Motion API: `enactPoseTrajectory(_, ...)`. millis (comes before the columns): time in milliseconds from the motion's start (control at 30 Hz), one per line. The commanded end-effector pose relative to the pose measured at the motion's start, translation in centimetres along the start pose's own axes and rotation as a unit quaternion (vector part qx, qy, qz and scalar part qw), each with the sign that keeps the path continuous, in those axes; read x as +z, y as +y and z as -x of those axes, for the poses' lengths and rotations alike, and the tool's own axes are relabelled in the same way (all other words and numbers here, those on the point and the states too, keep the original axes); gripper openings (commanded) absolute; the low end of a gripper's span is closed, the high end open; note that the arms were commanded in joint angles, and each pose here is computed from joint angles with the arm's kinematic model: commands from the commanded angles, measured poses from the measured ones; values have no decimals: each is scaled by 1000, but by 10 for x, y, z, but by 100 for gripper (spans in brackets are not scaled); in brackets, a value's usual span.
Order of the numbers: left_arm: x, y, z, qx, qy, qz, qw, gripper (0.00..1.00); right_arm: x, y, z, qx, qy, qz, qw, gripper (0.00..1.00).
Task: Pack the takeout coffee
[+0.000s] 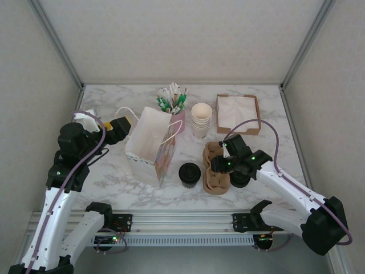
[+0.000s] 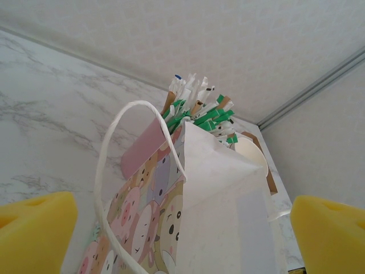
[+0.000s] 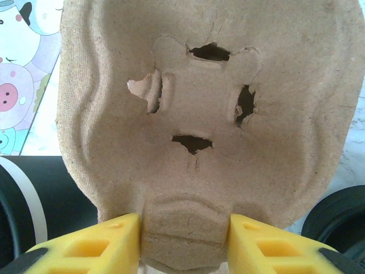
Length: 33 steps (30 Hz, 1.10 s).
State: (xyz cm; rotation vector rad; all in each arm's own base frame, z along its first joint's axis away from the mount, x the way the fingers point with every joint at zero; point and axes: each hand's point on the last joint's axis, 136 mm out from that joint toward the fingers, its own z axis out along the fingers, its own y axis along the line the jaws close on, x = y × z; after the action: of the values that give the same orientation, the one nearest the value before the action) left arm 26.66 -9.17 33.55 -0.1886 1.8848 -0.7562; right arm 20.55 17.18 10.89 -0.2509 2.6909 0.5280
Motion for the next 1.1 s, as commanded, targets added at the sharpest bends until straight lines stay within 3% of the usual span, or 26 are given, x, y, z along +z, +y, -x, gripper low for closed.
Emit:
enactPoseTrajectory(0,-2,-1,1,7,1,-2,1000,96,-2,0,-4,2,7,4,1000,41)
enactPoseTrajectory(367,-11,6,8,24,3,39,999,98,-26,1,2,21,-8,-7,1000,40)
enactPoseTrajectory(533,-28,11,8,22,50,94,994,100,-36,3,8,37,-10,-10,999,40)
enactPoseTrajectory(700,-34,22,-16,-3,133,139,981,100,-47,3,15,45,-18,-22,999,40)
enactPoseTrajectory(800,-37,33,-22,-1,145,167,975,100,-53,5,18,47,-22,-21,998,39)
enactPoseTrajectory(1067,-23,26,-59,-1,223,135,965,100,-72,12,24,47,-26,-15,998,39)
